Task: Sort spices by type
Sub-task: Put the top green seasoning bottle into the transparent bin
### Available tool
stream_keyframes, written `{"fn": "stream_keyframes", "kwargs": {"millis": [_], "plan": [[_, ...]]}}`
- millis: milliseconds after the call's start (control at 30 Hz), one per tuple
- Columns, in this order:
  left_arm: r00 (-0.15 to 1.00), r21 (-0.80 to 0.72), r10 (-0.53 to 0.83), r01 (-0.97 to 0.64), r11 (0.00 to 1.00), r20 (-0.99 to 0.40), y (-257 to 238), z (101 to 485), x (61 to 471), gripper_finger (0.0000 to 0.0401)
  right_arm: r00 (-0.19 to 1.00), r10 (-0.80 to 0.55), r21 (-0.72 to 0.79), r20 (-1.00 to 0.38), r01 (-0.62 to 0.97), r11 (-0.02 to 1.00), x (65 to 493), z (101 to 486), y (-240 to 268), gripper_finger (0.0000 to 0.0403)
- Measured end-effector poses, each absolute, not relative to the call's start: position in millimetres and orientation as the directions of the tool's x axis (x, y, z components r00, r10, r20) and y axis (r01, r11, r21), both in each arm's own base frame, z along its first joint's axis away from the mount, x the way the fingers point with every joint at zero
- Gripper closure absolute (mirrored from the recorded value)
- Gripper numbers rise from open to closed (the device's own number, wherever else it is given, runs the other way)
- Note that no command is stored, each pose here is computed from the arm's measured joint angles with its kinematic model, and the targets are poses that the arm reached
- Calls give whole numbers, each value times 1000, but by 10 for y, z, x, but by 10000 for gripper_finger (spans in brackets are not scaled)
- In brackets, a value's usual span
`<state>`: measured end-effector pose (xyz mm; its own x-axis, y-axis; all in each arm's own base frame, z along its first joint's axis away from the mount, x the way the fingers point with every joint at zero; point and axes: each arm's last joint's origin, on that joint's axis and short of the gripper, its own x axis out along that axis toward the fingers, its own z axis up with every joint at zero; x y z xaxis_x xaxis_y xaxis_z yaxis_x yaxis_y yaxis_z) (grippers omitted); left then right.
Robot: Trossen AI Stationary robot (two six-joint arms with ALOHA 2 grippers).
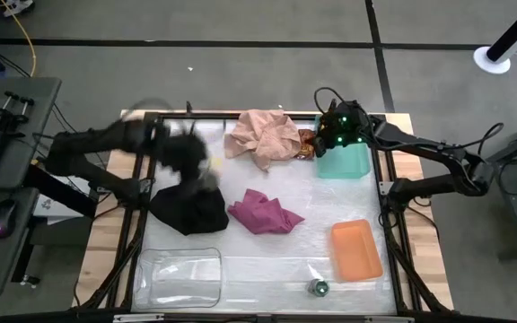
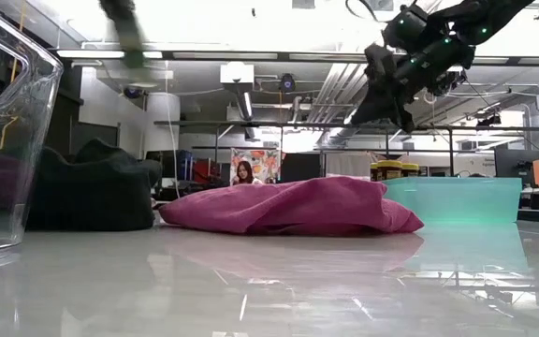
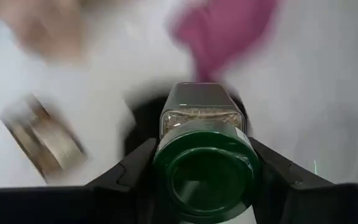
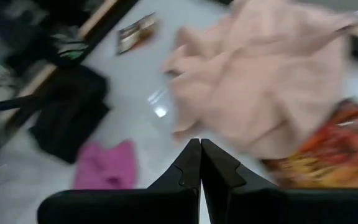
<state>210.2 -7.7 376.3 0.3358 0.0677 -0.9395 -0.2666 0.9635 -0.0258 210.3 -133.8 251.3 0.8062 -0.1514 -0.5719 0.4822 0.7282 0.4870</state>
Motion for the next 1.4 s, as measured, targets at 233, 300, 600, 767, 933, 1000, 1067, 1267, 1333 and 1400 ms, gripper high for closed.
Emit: {"fn": "stream_keyframes", "kwargs": {"millis": [233,300,600,767,933,1000,1067,1267,1333,1400], "plan": [[251,-85,-42,-162,983,-967,-1095,3644,1728,237,830,-9,575,-558,394,717,2326,2528,-927,403],[239,-102,-70,-125,987,-968,-1324,3540,1609,237,835,-2,592,-551,392,704,2396,2543,-776,403],[228,-114,-127,66,991,-965,-2044,2980,1266,237,843,-54,649,-535,450,614,2541,2575,-225,403],[110,-53,-58,48,997,-992,-2187,2685,1215,237,841,-85,649,-535,472,597,2549,2574,-71,403],[29,25,24,28,999,-999,-2267,2455,1269,237,841,-91,640,-534,472,606,2549,2575,-23,403],[5,52,52,20,998,-999,-2287,2380,1306,237,840,-92,637,-535,472,609,2549,2574,-24,403],[-36,54,54,11,998,-998,-2305,2324,1335,237,840,-92,628,-534,468,622,2549,2574,-25,403],[-106,53,49,-38,998,-993,-2338,2249,1353,237,839,-93,600,-536,456,657,2548,2572,-27,403],[-108,55,48,-59,997,-993,-2338,2249,1353,233,839,-93,592,-536,452,667,2548,2572,-26,403],[-108,56,48,-71,996,-993,-2338,2249,1353,198,839,-90,589,-536,449,672,2548,2572,-26,403]]}}
